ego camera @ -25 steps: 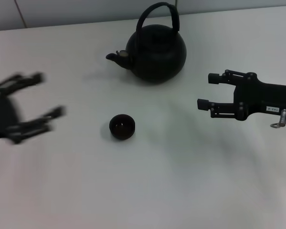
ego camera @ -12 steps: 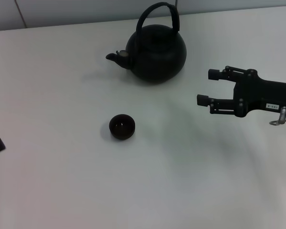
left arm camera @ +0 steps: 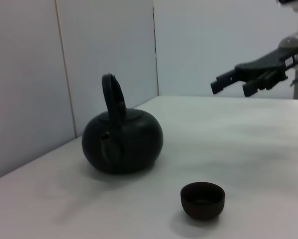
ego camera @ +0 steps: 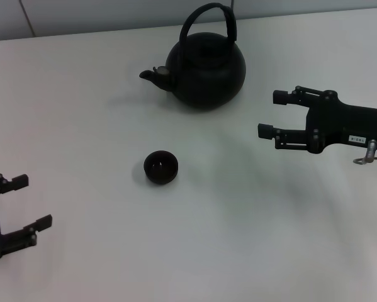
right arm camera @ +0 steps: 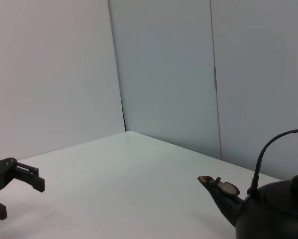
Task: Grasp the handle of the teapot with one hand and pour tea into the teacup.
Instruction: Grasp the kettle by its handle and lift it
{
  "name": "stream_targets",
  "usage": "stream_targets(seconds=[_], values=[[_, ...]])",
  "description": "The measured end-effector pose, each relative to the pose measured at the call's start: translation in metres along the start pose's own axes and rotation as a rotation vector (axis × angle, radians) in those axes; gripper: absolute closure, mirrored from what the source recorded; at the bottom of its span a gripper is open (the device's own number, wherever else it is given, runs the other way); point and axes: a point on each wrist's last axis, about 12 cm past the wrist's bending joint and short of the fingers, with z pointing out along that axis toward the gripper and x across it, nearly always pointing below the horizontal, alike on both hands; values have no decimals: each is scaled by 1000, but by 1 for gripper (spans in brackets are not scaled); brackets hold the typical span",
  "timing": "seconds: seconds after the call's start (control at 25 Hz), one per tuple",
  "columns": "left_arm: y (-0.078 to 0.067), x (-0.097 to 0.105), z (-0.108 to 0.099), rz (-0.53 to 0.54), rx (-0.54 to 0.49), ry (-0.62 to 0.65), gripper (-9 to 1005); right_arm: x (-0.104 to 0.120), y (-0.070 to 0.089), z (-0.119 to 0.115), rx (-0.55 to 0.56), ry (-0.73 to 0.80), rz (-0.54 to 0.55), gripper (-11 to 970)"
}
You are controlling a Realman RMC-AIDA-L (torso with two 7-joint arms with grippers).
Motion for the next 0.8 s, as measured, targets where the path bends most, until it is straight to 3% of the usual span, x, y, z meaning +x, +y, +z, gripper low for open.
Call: stream_targets(seconds=[0.8], values=[[-1,-1,9,3,22,-3,184,4,5,1,17,-64,-6,137]])
